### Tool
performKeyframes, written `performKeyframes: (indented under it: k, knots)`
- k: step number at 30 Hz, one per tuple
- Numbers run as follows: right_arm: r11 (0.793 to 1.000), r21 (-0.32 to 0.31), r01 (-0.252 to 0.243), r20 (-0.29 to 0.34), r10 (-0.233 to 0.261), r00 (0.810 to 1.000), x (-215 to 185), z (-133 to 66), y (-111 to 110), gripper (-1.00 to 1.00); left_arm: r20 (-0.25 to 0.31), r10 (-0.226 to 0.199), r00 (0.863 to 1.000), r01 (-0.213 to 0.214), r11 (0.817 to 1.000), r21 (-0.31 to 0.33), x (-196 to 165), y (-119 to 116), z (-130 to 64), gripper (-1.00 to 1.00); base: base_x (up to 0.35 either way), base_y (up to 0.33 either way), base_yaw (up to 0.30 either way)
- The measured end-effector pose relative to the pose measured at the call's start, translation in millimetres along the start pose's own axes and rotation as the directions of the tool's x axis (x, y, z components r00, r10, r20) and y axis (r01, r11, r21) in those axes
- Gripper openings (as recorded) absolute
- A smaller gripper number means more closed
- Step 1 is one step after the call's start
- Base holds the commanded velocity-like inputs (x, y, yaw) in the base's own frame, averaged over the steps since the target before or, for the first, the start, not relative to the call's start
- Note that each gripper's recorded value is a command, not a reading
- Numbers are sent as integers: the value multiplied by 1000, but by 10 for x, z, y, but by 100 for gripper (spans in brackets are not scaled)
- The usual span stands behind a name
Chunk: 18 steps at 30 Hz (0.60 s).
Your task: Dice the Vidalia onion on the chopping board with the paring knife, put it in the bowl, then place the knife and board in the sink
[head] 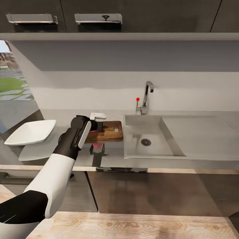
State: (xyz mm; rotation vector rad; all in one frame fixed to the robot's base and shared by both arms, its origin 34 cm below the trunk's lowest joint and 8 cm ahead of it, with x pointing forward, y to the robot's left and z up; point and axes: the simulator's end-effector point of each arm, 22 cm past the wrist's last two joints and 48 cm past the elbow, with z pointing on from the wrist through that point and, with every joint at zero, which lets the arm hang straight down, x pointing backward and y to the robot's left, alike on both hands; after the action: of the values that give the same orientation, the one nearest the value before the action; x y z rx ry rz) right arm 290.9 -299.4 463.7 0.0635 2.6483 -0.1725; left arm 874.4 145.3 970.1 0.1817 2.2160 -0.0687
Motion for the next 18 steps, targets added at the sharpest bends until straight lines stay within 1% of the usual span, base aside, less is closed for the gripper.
performKeyframes:
  k: [18]
  knots:
    - [1000, 0, 0, 0, 0, 1000, 0, 0, 0, 100, -3, 0, 1000, 0, 1000, 0, 12, -1, 7, -100, 0, 0, 0]
